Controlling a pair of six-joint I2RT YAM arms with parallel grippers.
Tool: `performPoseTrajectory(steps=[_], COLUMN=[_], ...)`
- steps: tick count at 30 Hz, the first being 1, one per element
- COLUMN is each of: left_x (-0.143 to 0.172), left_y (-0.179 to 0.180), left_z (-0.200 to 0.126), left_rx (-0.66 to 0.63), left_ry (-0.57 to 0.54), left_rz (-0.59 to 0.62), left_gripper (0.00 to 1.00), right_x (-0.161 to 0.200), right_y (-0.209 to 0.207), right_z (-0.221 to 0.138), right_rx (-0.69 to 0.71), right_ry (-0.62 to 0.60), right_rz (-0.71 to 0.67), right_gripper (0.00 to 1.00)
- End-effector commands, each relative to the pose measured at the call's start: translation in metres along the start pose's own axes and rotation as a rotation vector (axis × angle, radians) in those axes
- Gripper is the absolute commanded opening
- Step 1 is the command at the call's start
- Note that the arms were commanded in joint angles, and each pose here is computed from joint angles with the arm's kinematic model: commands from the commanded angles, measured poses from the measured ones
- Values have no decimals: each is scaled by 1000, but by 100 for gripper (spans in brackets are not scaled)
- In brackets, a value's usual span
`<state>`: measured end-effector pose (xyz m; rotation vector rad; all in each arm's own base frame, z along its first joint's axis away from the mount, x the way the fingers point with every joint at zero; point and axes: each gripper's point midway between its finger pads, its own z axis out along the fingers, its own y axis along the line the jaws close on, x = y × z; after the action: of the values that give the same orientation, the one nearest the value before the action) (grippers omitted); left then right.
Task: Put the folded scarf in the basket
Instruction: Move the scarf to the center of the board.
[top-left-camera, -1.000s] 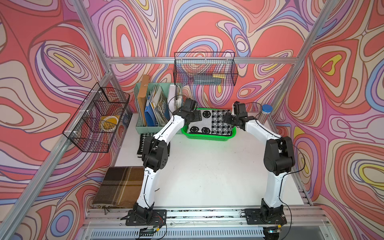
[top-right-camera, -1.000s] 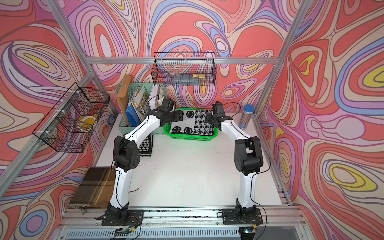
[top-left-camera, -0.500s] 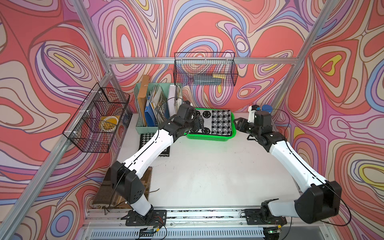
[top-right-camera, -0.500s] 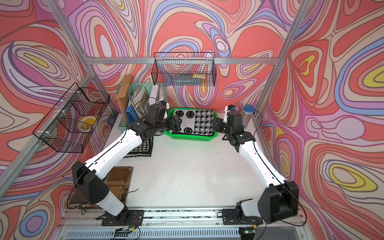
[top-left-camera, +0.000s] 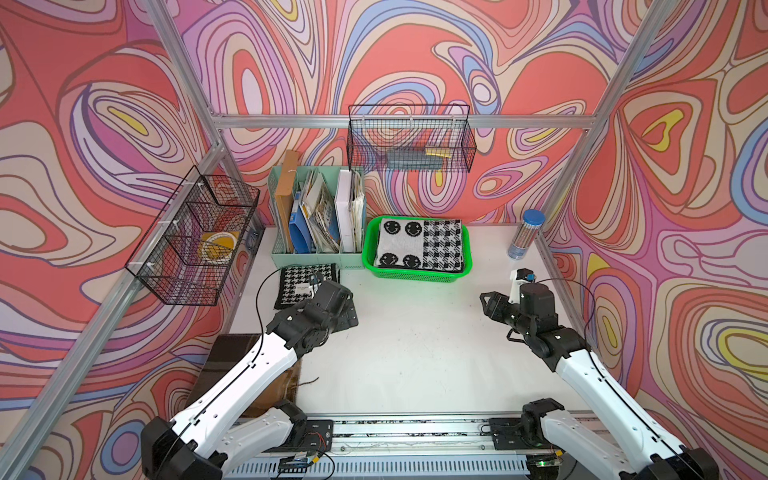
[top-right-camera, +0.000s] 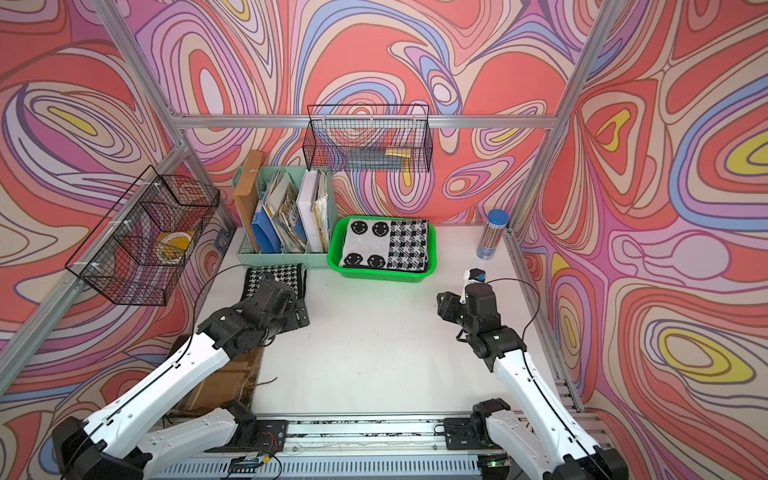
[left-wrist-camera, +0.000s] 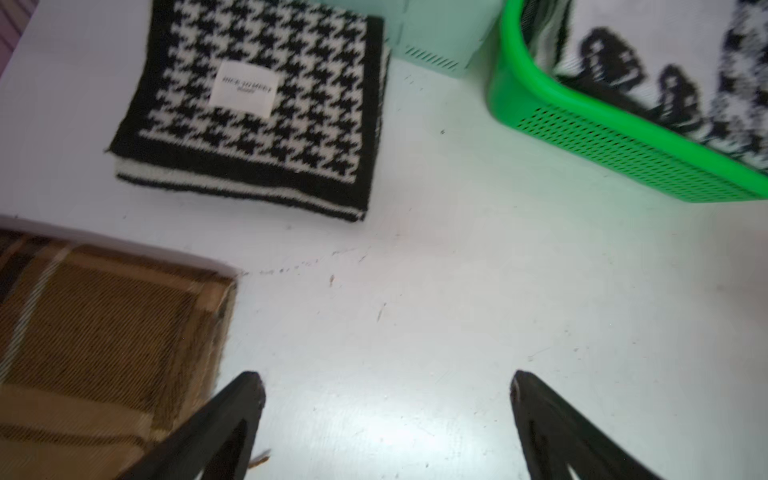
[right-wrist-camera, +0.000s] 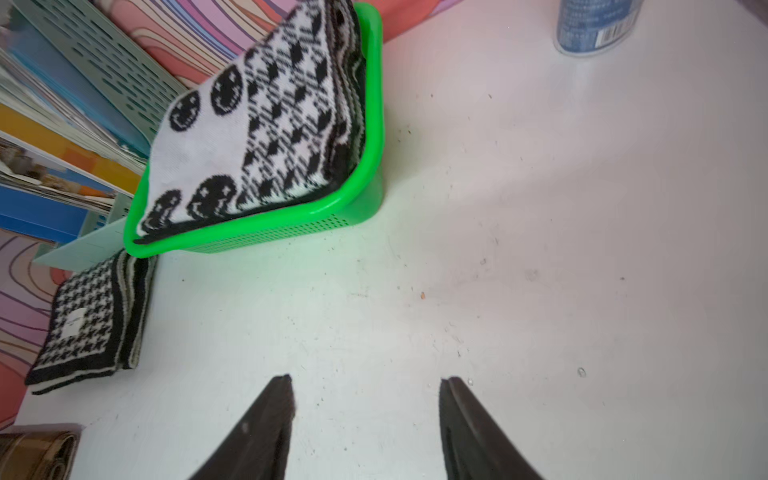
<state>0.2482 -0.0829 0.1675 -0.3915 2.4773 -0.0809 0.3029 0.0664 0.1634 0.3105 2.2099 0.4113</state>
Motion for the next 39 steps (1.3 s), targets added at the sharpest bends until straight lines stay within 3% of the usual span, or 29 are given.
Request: performPoseTrajectory(steps=[1, 8, 12, 18, 24, 29, 36, 39], left_x=[30, 44, 54, 56, 73, 75, 80, 81], left_y=[55, 105, 119, 136, 143, 151, 152, 144], left_z=[10, 27, 53, 66, 81, 89, 96, 100], left_rx=[-179, -336, -382, -495, -473, -488, -504, -453], left_ry=[71, 95, 181, 197, 223, 238, 272, 282], left_rz=[-109, -248, -349, -366, -449, -478, -469, -481], left_gripper=[99, 99, 96, 91, 86, 73, 48, 27], right_x=[-7, 20, 20, 24, 25, 26, 24, 23], right_y=[-1, -6, -13, -11, -13, -12, -12, -15], right_z=[10, 25, 27, 29, 31, 31, 30, 28], right_rx=[-8, -50, -12, -29, -15, -21, -19, -2], right_ry=[-52, -28, -34, -18, -7, -1, -4, -9], right_rz=[38, 49, 46, 43, 40, 39, 37, 35], right_gripper=[57, 56, 56, 56, 56, 56, 56, 56])
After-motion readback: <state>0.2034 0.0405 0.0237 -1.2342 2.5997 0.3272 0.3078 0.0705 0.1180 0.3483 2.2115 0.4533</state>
